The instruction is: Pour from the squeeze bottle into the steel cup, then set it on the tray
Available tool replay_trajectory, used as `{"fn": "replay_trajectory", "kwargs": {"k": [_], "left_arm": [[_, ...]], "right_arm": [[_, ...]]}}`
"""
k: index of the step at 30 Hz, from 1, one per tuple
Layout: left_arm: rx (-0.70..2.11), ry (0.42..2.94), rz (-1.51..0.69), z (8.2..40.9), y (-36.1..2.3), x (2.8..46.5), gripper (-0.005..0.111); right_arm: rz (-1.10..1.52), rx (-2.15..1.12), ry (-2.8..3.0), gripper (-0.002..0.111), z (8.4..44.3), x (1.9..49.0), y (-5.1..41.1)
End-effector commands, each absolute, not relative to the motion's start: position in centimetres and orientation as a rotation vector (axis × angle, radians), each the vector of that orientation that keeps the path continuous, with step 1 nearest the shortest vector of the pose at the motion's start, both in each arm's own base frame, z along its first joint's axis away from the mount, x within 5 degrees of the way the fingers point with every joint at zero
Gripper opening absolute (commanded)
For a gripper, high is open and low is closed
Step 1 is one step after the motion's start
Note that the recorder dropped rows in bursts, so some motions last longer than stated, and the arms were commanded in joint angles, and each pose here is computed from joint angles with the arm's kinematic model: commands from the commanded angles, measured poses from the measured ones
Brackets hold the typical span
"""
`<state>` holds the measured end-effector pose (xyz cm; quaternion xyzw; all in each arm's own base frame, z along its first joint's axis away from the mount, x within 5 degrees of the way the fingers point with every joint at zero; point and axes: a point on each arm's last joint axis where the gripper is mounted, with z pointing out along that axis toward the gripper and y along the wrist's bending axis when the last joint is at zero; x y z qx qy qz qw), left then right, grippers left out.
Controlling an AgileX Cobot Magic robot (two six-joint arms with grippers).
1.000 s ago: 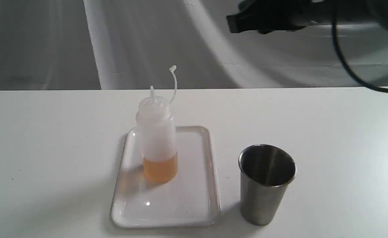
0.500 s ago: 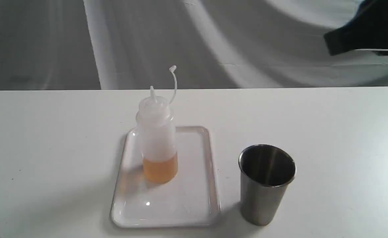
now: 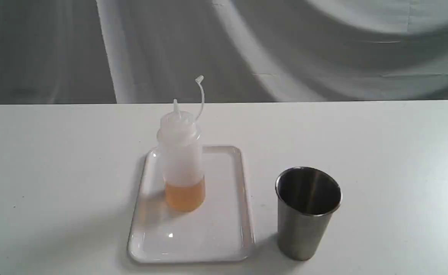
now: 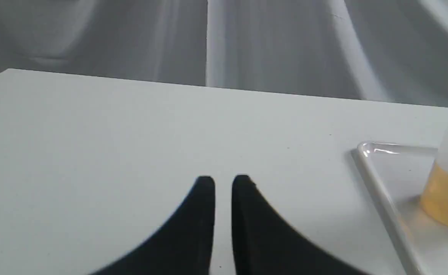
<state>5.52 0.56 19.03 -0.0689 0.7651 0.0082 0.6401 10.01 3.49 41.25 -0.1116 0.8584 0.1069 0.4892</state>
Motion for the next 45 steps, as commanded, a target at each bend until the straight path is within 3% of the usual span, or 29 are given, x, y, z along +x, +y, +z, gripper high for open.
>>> {"fn": "replay_trajectory", "kwargs": {"k": [1,17,23,31,38,45], "left_arm": [[-0.158,1.752,0.01,18.9,0.5,5.5,0.008],[-0.158,1.752,0.01,18.9,0.5,5.5,0.008],[-0.158,1.752,0.01,18.9,0.5,5.5,0.008],[-0.158,1.752,0.01,18.9,0.5,5.5,0.008],[-0.158,1.752,0.01,18.9,0.5,5.5,0.008],[-0.158,1.752,0.01,18.9,0.5,5.5,0.008]], "right_arm": [[0.279,-0.286,2.054,0.0,41.2,8.5,3.2],[0.194,-0.29,1.952,0.0,42.0,6.6,2.0],[0.078,-0.473,1.69,0.0,42.2,8.2,2.8],[0.081,-0.42,1.521,0.0,34.6,11.4,3.8],[0.068,-0.399,1.505,0.0,28.4,9.8,3.1],[-0.016,-0.249,1.43,0.0,25.8,7.3,1.2]]}}
